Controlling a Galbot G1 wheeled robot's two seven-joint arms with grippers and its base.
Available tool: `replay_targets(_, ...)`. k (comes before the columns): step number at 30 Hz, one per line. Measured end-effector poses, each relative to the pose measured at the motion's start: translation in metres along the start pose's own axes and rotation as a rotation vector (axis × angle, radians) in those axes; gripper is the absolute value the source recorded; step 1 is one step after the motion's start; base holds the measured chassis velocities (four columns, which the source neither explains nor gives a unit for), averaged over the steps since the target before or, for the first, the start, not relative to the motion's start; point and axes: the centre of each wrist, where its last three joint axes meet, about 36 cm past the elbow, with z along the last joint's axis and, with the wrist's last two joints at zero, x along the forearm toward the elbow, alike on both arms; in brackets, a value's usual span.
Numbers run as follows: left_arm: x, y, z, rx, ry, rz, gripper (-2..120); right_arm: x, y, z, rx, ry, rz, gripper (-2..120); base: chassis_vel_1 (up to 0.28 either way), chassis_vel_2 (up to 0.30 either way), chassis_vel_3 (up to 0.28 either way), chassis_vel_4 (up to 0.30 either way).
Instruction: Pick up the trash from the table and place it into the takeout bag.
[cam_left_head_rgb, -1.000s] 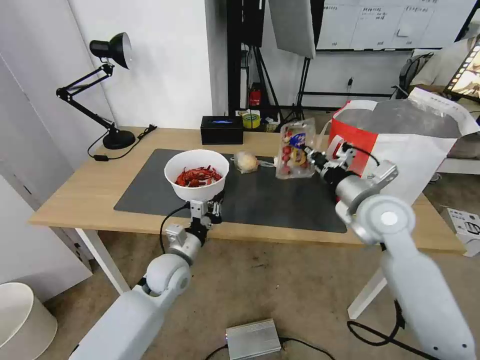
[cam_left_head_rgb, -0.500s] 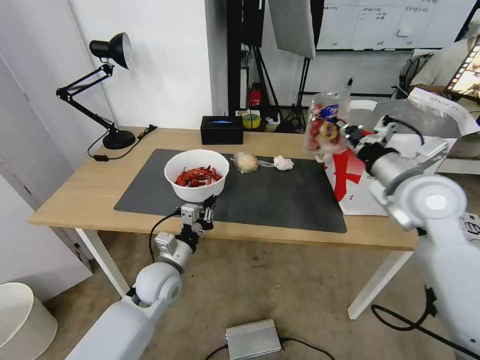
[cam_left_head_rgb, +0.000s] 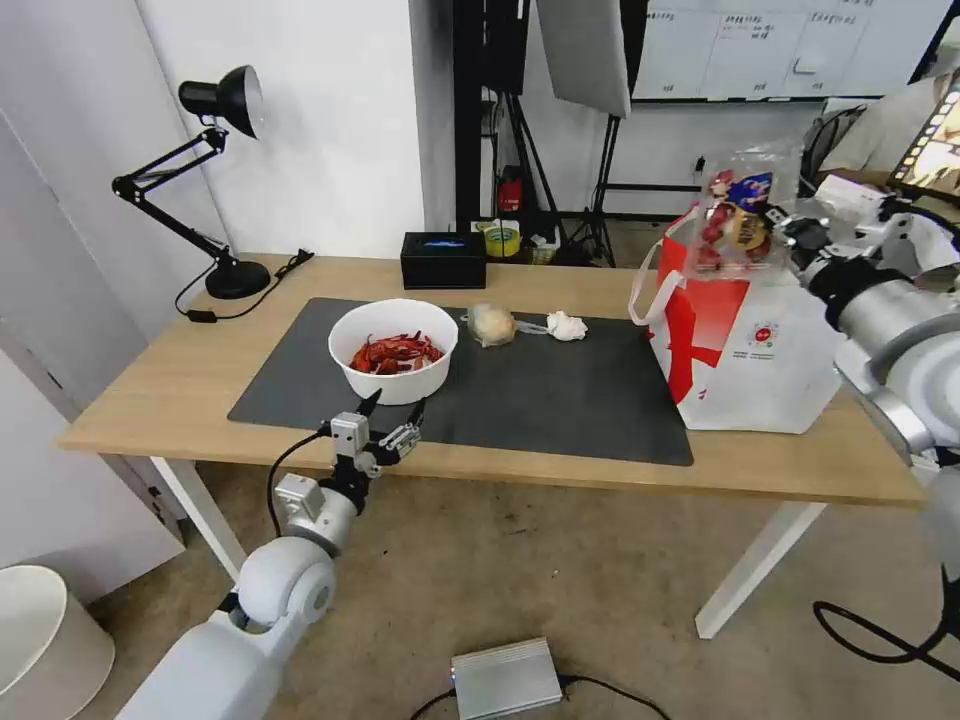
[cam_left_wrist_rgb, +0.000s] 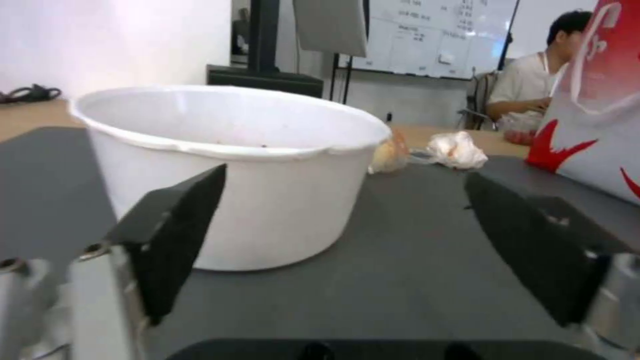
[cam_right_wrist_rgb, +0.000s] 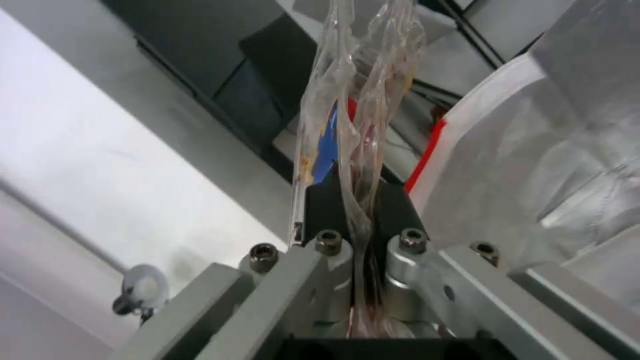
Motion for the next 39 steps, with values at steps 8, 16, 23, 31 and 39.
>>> replay_targets(8, 0.011, 0.006, -0.003, -0.004, -0.004, -0.017, 100, 0.000, -0.014, -0.023, -0.016, -0.078, 0.050, 0, 0.000, 0.000, 0.000, 0.000)
replay_targets(16, 0.016, 0.003, -0.003, 0.003, -0.007, -0.021, 100, -0.010, -0.029, -0.054, -0.017, -0.150, 0.108, 0, 0.000, 0.000, 0.000, 0.000)
replay_targets(23, 0.020, 0.005, -0.004, 0.002, -0.009, -0.028, 100, -0.024, -0.032, -0.060, -0.020, -0.167, 0.127, 0, 0.000, 0.000, 0.000, 0.000)
replay_targets(31, 0.025, 0.009, -0.006, 0.002, -0.017, -0.040, 100, -0.042, -0.041, -0.065, -0.045, -0.175, 0.179, 0, 0.000, 0.000, 0.000, 0.000)
replay_targets(39, 0.031, 0.010, -0.006, 0.006, -0.020, -0.047, 100, -0.046, -0.063, -0.042, -0.141, -0.127, 0.257, 0, 0.000, 0.000, 0.000, 0.000)
